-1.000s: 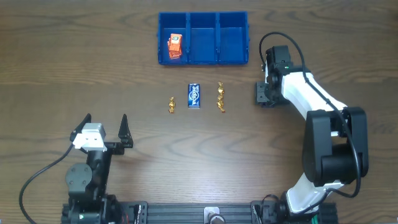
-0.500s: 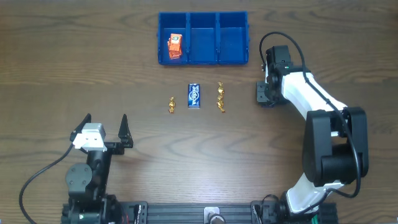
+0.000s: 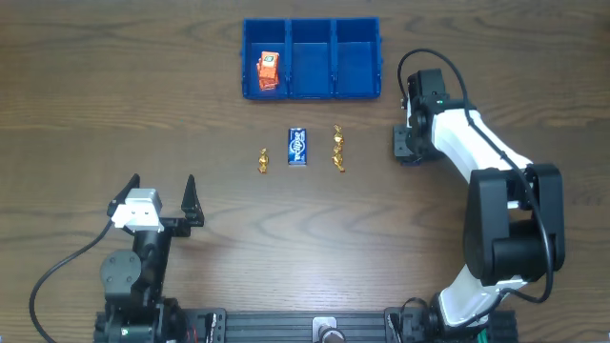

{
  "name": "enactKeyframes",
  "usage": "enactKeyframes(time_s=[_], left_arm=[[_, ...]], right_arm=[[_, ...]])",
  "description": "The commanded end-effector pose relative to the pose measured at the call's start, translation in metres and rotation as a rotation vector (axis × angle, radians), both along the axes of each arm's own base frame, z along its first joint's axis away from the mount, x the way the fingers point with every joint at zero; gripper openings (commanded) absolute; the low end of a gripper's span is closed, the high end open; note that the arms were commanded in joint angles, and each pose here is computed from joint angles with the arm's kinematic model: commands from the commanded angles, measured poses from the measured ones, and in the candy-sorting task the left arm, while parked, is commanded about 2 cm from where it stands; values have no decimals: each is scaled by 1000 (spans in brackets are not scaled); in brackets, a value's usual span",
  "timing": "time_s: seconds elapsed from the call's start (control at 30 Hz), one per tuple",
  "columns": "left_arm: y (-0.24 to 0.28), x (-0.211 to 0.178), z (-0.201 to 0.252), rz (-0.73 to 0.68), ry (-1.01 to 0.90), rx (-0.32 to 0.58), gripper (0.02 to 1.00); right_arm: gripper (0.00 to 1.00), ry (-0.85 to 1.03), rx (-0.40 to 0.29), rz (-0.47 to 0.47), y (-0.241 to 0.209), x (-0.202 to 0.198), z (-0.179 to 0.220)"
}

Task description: Sort Candies Into Trays

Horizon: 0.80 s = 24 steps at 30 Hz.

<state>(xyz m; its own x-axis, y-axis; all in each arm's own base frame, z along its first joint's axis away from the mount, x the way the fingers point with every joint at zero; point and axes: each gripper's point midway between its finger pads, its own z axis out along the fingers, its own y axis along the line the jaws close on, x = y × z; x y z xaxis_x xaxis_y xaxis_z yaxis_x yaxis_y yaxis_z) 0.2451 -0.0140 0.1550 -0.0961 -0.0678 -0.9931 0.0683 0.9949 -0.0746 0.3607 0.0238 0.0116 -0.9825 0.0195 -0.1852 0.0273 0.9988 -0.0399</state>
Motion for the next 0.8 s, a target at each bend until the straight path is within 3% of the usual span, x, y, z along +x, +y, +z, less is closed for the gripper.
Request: enactKeyframes(time_s=[0.03, 0.27, 0.4, 0.7, 0.8], left_arm=[[-5, -2, -17, -29, 59, 3, 996], [-5, -2, -17, -29, 59, 3, 993], [-5, -2, -17, -29, 59, 3, 996], [-5, -2, -17, -29, 59, 3, 996], [-5, -2, -17, -29, 59, 3, 996]], right_arm=[[253, -118, 0, -11, 2, 25, 49], [253, -312, 39, -5, 18, 42, 139], [253, -414, 78, 30, 49, 52, 185], [251, -575, 140, -8, 132, 82, 222], [251, -589, 161, 28, 159, 95, 220]])
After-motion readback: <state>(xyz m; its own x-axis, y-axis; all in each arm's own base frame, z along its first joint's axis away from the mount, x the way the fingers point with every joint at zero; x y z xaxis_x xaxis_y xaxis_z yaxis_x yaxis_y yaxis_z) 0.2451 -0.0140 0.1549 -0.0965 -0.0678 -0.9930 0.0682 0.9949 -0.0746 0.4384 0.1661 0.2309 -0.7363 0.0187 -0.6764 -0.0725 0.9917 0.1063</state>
